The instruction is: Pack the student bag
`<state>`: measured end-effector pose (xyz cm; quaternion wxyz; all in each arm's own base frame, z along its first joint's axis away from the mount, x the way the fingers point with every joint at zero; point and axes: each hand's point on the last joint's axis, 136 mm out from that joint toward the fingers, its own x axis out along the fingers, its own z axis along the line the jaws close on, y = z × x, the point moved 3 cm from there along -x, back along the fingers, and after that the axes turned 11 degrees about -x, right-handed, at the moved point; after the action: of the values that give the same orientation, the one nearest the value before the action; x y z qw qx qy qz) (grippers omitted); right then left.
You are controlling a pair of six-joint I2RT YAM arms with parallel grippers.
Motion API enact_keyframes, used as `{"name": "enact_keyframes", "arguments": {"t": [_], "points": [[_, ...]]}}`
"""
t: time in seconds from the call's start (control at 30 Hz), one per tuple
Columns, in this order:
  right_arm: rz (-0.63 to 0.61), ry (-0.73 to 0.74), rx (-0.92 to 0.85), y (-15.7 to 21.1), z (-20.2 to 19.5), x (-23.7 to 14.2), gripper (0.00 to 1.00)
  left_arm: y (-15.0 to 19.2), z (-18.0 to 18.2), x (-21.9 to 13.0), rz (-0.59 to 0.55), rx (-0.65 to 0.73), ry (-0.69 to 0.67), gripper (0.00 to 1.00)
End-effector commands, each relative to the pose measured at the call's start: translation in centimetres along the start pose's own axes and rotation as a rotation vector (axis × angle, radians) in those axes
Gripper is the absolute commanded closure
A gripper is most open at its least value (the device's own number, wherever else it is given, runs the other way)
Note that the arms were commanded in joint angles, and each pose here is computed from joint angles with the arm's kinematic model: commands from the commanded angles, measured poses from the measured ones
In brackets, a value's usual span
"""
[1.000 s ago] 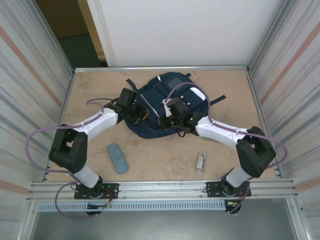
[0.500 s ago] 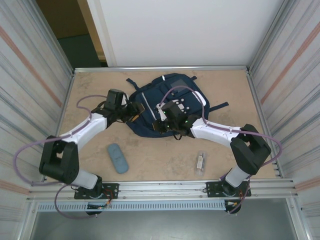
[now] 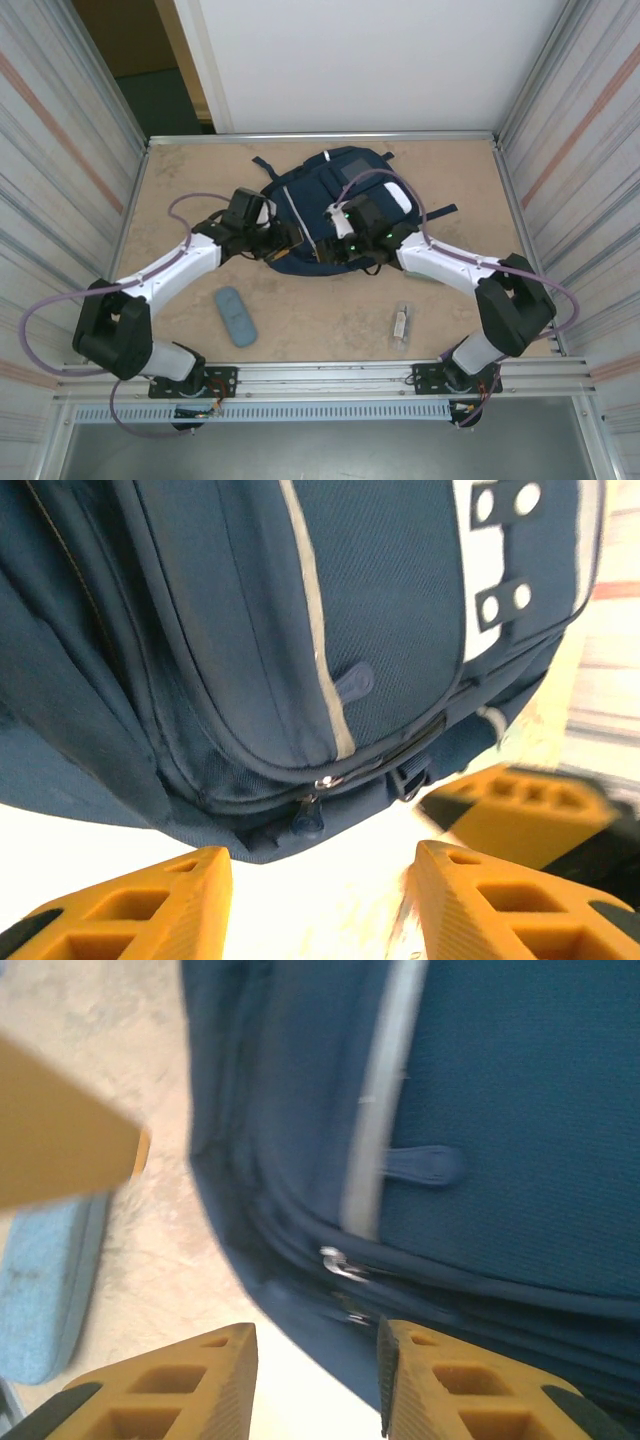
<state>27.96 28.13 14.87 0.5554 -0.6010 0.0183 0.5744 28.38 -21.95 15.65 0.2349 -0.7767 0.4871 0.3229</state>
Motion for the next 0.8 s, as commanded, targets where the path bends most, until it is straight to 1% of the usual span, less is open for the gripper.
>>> {"name": "enact_keyframes", "arguments": {"t": [0.0,0.13,0.23,0.33,0.5,0.63,0.77], "points": [[0.007,0.035,0.004,-0.3,-1.5,-2.7,0.61,1.0,0.1,1.1,0.009,0.035,-0.104,0.5],[-0.002,0.129,0.046,-0.3,-4.1,-4.5,0.56,1.9,-0.1,2.1,-0.001,0.069,-0.201,0.5],[-0.018,0.164,0.06,-0.3,-5.3,-5.4,0.54,2.0,-0.2,2.7,-0.017,0.086,-0.261,0.5],[-0.02,0.189,0.044,-0.5,-5.5,-5.8,0.53,1.8,-0.4,3.2,-0.037,0.073,-0.297,0.5],[-0.038,0.214,0.023,-1.1,-5.9,-6.0,0.52,2.0,-0.9,4.3,-0.051,0.068,-0.373,0.54],[-0.068,0.21,0.013,-1.6,-5.7,-6.2,0.52,2.4,-0.5,4.9,-0.082,0.056,-0.451,0.58],[-0.076,0.211,0.004,-2.0,-5.8,-6.3,0.52,2.5,-0.2,4.9,-0.138,0.058,-0.523,0.62]]}}
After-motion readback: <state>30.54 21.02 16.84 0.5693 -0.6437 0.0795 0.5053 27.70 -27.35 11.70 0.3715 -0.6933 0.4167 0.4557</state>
